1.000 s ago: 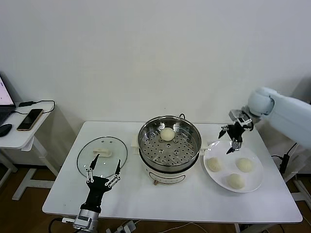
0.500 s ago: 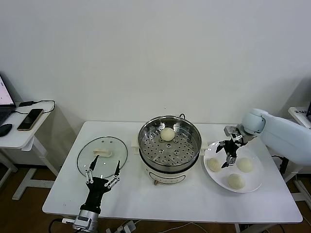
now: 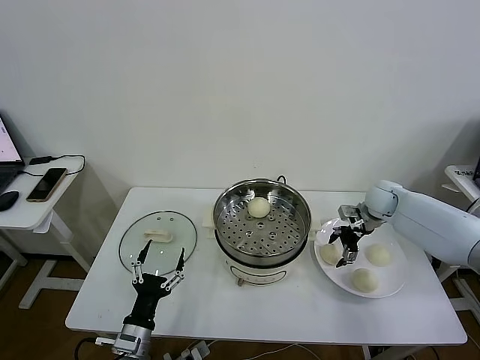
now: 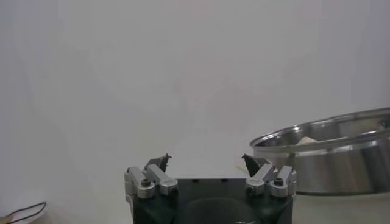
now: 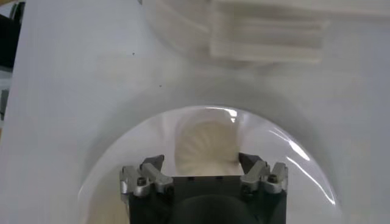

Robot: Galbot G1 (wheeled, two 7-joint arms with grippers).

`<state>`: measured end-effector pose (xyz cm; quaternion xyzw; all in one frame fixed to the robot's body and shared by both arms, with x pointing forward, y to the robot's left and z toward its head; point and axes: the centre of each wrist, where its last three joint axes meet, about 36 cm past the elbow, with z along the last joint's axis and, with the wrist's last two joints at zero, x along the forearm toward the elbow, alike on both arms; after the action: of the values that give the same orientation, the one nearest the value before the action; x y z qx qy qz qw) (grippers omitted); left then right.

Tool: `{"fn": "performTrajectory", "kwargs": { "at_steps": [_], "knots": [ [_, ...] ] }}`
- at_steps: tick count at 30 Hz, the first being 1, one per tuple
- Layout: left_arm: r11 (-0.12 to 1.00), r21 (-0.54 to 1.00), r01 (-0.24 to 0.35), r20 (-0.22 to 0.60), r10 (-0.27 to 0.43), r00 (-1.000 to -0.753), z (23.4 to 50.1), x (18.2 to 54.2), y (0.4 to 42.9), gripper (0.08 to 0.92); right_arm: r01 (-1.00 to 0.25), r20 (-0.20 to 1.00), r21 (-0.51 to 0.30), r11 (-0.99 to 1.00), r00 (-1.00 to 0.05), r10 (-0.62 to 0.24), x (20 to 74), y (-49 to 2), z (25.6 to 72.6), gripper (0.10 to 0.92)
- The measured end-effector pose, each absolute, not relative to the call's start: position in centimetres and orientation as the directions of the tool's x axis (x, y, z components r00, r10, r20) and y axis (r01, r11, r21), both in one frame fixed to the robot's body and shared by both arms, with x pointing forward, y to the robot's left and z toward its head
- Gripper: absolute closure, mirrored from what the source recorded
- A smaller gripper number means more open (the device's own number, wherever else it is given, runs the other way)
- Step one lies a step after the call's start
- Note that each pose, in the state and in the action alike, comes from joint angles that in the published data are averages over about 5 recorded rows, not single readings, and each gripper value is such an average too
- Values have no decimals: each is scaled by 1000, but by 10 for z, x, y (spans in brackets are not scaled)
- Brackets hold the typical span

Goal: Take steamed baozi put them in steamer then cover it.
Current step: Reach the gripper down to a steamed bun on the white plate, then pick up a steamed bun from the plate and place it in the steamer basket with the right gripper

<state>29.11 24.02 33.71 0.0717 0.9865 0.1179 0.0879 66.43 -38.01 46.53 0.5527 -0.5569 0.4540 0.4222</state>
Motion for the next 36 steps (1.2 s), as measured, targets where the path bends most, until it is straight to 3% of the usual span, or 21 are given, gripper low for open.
{"fn": "performTrajectory", "kwargs": {
  "at_steps": [5,14,25,31,36],
  "knots": [
    [961,247,121,-160,164,-973,338,292,240,177,-999,971,-48,-23,-42,-235,664,-381,467,371],
    [961,246,124,-169,169,-971,341,292,239,177,-996,972,-73,-46,-60,-229,668,-386,501,382],
    [961,244,133,-178,179,-967,347,292,236,177,-980,979,-98,-172,-65,-191,690,-353,628,369],
    [960,244,134,-183,182,-966,349,292,235,177,-958,979,-130,-257,-83,-185,693,-305,698,369],
    [960,244,135,-187,183,-965,349,293,235,177,-939,977,-136,-315,-75,-199,693,-256,726,374]
  ]
}}
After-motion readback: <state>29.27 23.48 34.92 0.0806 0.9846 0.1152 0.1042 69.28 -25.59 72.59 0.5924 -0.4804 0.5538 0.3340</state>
